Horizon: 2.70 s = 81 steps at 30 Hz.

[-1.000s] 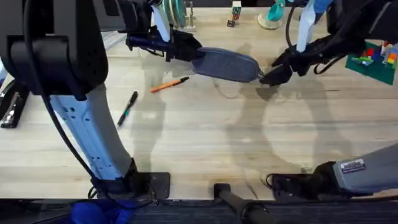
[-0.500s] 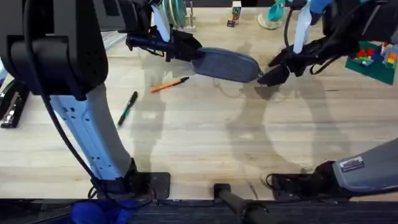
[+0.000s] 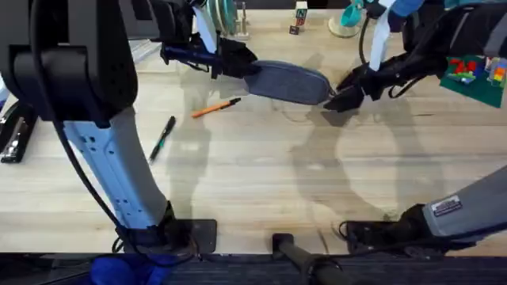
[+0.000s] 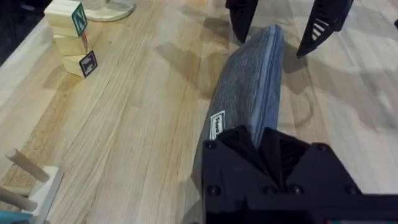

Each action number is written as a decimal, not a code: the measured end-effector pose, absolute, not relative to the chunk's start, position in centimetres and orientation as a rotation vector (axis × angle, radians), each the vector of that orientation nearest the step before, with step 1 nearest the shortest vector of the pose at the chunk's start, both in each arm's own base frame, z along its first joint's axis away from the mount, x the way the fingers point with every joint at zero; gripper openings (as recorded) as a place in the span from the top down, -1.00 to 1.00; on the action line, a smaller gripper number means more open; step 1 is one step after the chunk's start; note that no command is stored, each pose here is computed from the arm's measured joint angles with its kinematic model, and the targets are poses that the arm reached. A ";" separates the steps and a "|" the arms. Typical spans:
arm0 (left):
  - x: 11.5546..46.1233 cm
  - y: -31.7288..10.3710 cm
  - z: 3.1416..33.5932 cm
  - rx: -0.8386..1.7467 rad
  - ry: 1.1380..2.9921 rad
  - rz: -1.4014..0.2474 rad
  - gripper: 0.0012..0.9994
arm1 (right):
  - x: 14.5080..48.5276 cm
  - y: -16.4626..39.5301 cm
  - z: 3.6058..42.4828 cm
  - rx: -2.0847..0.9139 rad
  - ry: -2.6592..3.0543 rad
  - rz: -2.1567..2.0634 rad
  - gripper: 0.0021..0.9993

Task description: Unzip the bag, pick up the pens from the table one at a time and place them inside, then zip the bag closed.

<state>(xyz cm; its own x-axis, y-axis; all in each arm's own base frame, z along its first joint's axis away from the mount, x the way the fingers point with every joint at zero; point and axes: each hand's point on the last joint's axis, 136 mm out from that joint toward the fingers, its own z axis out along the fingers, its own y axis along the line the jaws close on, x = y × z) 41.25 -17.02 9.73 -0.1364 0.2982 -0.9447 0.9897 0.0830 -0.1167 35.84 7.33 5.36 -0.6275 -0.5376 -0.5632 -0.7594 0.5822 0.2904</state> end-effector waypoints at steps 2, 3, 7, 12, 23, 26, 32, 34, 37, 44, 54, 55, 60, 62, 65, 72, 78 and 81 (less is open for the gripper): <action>41.3 -17.0 9.7 1.319 1.562 -1.093 0.92 | 35.8 7.4 5.4 -1.042 2.395 0.728 -0.98; 41.3 -17.0 9.7 1.319 1.562 -1.093 0.92 | 35.9 7.4 5.4 -1.042 2.393 0.728 -0.97; 41.2 -17.0 9.7 1.319 1.562 -1.093 0.92 | 36.0 7.4 5.4 -1.042 2.388 0.727 -0.87; 41.2 -17.0 9.7 1.319 1.562 -1.093 0.92 | 36.0 7.5 5.5 -1.041 2.385 0.731 -0.73; 41.3 -17.0 9.7 1.319 1.562 -1.093 0.92 | 35.9 7.5 5.5 -1.041 2.388 0.734 -0.39; 41.3 -17.0 9.7 1.319 1.562 -1.093 0.92 | 35.9 7.5 5.5 -1.044 2.387 0.734 -0.11; 41.3 -17.0 9.7 1.319 1.562 -1.093 0.92 | 35.9 7.5 5.5 -1.044 2.386 0.733 0.06; 41.3 -17.0 9.7 1.319 1.562 -1.093 0.92 | 35.9 7.5 5.5 -1.044 2.386 0.733 0.14; 41.3 -17.0 9.7 1.318 1.562 -1.093 0.92 | 35.9 7.5 5.5 -1.044 2.386 0.733 0.22; 41.3 -17.0 9.7 1.319 1.562 -1.093 0.92 | 35.9 7.5 5.5 -1.044 2.386 0.733 0.35; 41.3 -17.0 9.7 1.319 1.562 -1.093 0.92 | 35.9 7.5 5.5 -1.045 2.386 0.733 0.61; 41.2 -17.0 9.7 1.319 1.562 -1.093 0.92 | 35.9 7.5 5.5 -1.045 2.385 0.733 0.63; 41.3 -17.0 9.7 1.319 1.562 -1.093 0.92 | 35.9 7.5 5.5 -1.044 2.386 0.734 0.75; 41.3 -17.0 9.7 1.319 1.562 -1.093 0.92 | 35.9 7.5 5.5 -1.045 2.384 0.735 0.91; 41.3 -17.0 9.7 1.319 1.562 -1.093 0.92 | 35.9 7.5 5.5 -1.044 2.383 0.737 0.93; 41.3 -17.0 9.7 1.319 1.562 -1.093 0.92 | 35.9 7.5 5.5 -1.044 2.382 0.737 0.94; 41.3 -17.0 9.7 1.319 1.562 -1.093 0.92 | 35.9 7.5 5.5 -1.044 2.381 0.735 0.94; 41.3 -17.0 9.7 1.319 1.562 -1.093 0.92 | 35.9 7.5 5.5 -1.044 2.381 0.735 0.94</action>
<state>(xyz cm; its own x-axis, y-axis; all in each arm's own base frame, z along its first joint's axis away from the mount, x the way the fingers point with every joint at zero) 41.25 -17.02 9.73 -0.1361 0.2982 -0.9448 0.9897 0.0831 -0.1164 35.94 7.52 5.53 -0.6204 -0.5329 -0.5754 -0.7645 0.5746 0.2921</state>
